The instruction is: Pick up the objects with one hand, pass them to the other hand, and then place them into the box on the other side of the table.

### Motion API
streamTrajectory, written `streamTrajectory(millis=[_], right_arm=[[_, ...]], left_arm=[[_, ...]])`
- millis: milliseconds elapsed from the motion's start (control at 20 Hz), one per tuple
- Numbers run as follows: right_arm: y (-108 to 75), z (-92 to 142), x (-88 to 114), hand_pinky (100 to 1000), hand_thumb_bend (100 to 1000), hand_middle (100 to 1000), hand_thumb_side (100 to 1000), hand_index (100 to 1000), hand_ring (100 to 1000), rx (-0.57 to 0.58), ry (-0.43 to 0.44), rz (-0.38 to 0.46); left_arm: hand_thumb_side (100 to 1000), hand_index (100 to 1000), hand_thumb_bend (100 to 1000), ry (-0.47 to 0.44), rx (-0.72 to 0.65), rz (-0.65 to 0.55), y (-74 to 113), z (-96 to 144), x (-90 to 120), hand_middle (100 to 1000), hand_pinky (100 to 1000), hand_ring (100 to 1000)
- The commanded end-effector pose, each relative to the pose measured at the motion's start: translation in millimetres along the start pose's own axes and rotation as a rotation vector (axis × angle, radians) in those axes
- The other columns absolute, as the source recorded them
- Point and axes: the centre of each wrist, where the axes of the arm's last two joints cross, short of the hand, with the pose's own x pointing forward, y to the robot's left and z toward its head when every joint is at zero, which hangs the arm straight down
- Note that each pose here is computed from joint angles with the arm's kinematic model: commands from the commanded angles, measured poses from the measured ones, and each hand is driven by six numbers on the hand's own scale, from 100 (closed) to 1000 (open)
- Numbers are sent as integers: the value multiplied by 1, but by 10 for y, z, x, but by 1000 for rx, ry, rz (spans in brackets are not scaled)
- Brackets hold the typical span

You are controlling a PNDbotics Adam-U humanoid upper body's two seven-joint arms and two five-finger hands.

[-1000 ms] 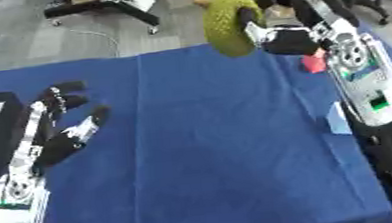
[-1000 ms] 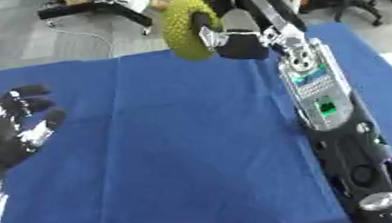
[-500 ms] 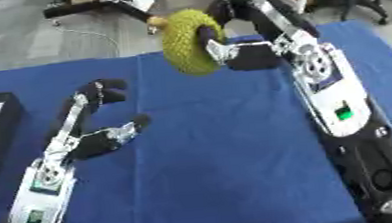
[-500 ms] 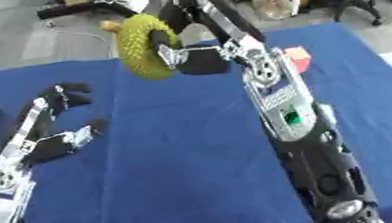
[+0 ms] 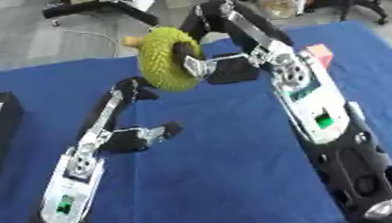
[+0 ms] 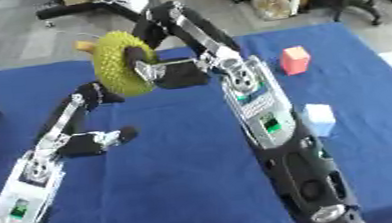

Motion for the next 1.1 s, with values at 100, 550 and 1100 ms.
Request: streamTrajectory(millis=[100,550,1100], right_arm=[[-11,-58,56,614,100,365,100,395,586,9,-27,9],[12,-35,21,617,100,365,100,396,588,25,13,54],[82,-29,12,618,100,366,100,396,589,66,40,63]], left_arm=[[474,764,825,-70,38,55,-17,-78,96,700,805,681],[466,764,841,-81,149,169,-55,-48,51,704,802,684],[463,769,849,-138,178,246,-60,-72,97,713,802,693]])
